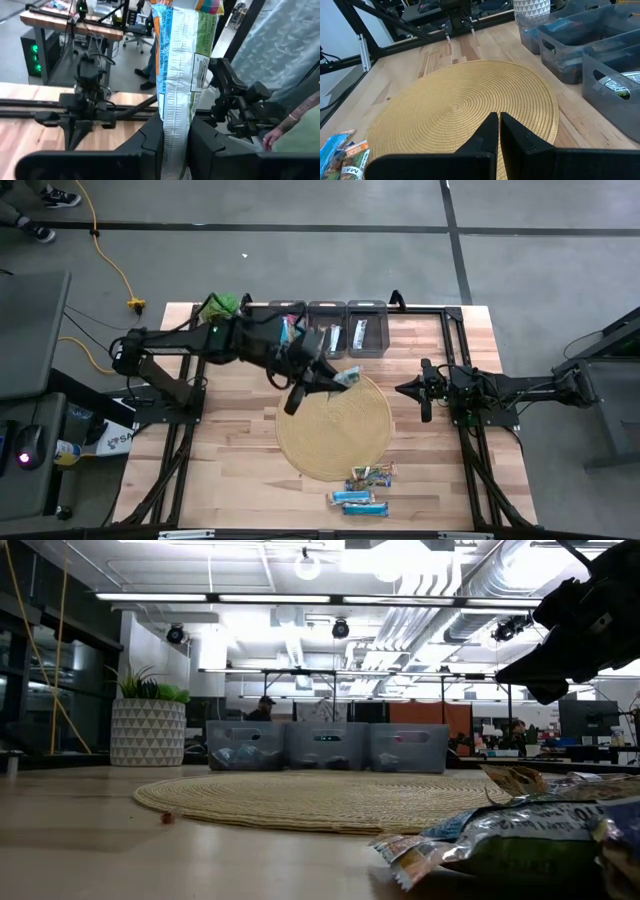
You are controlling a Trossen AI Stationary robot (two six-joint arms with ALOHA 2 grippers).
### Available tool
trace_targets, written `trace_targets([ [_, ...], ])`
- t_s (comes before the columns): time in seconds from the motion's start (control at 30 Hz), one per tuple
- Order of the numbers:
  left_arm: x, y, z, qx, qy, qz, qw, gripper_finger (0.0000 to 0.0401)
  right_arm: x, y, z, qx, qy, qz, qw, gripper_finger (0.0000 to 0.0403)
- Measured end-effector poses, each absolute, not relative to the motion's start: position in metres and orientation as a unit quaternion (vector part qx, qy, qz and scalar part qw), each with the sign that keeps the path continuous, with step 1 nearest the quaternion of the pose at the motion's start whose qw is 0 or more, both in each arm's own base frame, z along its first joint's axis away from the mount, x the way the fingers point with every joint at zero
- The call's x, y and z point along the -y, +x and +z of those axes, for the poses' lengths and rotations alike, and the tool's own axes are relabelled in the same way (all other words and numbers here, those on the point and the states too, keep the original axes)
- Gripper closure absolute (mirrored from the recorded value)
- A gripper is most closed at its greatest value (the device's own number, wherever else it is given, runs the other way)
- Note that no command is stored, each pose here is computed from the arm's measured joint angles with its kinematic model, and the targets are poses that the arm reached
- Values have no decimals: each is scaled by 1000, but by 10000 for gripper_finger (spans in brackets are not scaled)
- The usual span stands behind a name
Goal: Pick and place Granola Bars by type
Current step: Put the orange granola bar into the center black bin
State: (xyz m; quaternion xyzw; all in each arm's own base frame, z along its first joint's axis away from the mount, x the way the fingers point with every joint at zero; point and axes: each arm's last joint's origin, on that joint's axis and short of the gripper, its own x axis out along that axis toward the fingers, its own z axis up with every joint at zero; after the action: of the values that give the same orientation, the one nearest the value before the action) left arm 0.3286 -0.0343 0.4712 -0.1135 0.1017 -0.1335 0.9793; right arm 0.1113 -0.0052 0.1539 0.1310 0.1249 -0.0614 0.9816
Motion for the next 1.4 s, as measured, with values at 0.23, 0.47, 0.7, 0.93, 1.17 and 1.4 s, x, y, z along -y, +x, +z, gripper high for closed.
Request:
trace_targets([
  [0.23,3,331,481,-53,-106,-144,982,343,5,111,154,-125,131,-61,982,402],
  [0.47,-48,328,485,-18,-83,-41,996,343,5,111,154,-125,131,-61,982,402],
  [0.7,-124,323,475,-9,-116,126,985,343,5,111,154,-125,131,-61,982,402],
  [0.93,-197,333,426,-26,-306,310,899,343,5,111,154,-125,131,-61,982,402],
  [1.17,-226,359,353,-130,-420,374,816,343,5,111,154,-125,131,-61,982,402],
  [1.4,-229,376,289,-241,-475,422,734,343,5,111,154,-125,131,-61,982,402],
])
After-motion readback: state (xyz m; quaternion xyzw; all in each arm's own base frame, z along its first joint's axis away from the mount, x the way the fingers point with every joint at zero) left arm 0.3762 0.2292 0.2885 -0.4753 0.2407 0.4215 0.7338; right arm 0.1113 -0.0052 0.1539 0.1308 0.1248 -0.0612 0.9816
